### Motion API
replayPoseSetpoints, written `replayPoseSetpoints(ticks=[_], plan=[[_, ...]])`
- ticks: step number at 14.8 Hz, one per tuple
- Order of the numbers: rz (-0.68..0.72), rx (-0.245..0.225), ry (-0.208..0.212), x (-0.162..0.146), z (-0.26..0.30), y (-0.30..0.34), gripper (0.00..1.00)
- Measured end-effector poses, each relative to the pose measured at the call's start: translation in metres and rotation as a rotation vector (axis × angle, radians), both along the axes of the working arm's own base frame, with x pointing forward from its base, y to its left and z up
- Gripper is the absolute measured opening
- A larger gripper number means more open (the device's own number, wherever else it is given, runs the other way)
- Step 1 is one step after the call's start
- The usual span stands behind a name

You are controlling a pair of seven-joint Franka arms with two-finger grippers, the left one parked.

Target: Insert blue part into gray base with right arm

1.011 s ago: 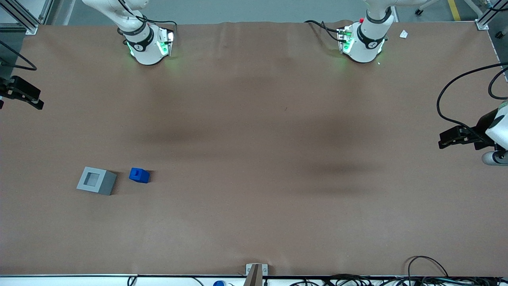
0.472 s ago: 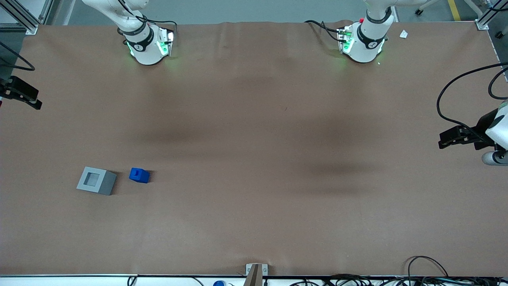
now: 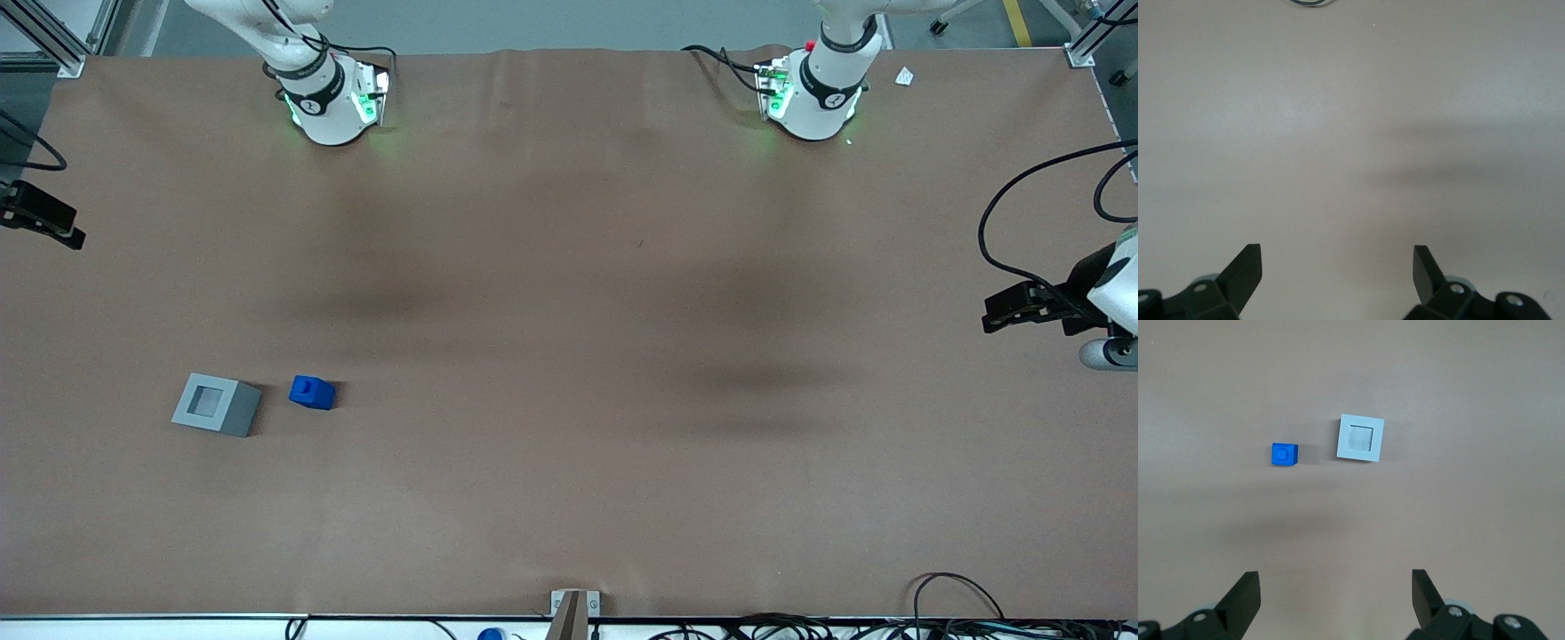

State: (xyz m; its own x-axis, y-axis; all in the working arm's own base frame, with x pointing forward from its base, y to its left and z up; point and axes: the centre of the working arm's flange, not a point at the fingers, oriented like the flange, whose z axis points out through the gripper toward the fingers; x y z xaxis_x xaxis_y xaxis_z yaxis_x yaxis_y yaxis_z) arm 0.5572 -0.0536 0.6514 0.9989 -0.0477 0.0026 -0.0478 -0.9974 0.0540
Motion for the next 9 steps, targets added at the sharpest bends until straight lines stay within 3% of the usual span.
replayPoseSetpoints(ticks=[7,9], plan=[[0.013,0.004,-0.038,0.015,-0.005,0.005,1.0],[0.026,0.012,-0.02,0.028,-0.024,0.011,1.0]])
